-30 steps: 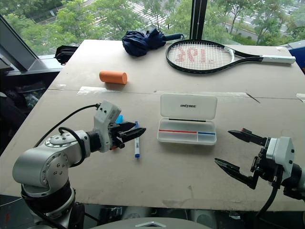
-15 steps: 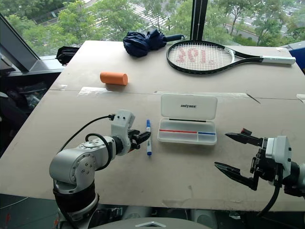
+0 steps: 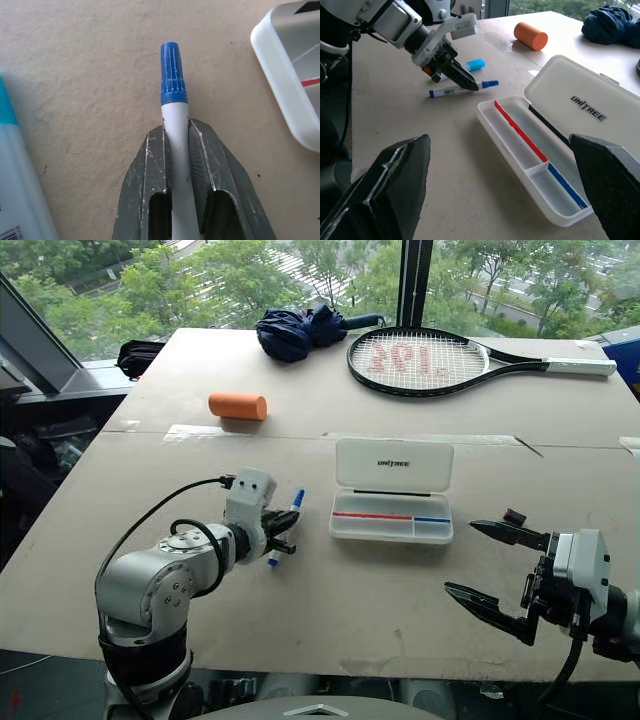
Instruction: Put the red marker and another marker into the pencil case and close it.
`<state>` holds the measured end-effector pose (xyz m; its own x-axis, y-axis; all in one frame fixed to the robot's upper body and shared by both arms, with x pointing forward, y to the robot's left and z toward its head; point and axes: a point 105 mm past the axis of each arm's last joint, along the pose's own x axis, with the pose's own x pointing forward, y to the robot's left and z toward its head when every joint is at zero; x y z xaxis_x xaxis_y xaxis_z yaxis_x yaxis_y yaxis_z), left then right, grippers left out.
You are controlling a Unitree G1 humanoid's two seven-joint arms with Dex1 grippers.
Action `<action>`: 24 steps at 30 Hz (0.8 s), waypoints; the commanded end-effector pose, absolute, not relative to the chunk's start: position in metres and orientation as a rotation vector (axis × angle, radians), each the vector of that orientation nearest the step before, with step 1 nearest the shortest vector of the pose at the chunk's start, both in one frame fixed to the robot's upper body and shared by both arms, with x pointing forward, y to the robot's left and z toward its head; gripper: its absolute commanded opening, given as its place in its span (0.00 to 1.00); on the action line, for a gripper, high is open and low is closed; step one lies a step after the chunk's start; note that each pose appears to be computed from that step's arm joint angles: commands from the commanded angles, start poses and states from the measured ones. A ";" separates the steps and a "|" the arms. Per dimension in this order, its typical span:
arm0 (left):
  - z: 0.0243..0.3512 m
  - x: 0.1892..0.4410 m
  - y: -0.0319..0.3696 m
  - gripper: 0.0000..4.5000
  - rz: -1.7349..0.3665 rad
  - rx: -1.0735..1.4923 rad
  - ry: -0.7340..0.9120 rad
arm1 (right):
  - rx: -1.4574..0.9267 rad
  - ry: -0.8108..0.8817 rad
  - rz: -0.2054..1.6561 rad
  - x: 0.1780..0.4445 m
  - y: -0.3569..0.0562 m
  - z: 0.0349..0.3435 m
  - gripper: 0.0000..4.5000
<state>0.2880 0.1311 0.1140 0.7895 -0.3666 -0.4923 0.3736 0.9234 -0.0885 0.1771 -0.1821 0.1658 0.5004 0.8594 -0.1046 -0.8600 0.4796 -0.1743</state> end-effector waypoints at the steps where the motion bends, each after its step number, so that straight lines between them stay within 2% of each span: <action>1: 0.178 0.277 0.102 0.01 -0.814 0.068 0.314 | -0.225 -0.045 1.020 0.176 -0.180 0.177 1.00; 5: 0.189 0.268 0.077 0.01 -1.210 0.276 0.363 | -0.226 -0.036 0.966 0.174 -0.188 0.173 1.00; 9: 0.186 0.286 0.055 0.01 -1.424 0.483 0.365 | -0.238 -0.023 0.901 0.169 -0.201 0.170 1.00; 16: 0.167 0.332 0.007 0.01 -1.558 0.791 0.342 | -0.268 0.001 0.815 0.152 -0.211 0.170 1.00; 24: 0.152 0.342 -0.015 0.01 -1.612 0.886 0.366 | -0.277 0.001 0.782 0.144 -0.206 0.173 1.00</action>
<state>0.3387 -0.0098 0.1389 -0.0335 -0.6958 -0.7175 0.9581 -0.2266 0.1750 0.1463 -0.2086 0.1618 0.7082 0.6951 -0.1239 -0.7046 0.6845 -0.1871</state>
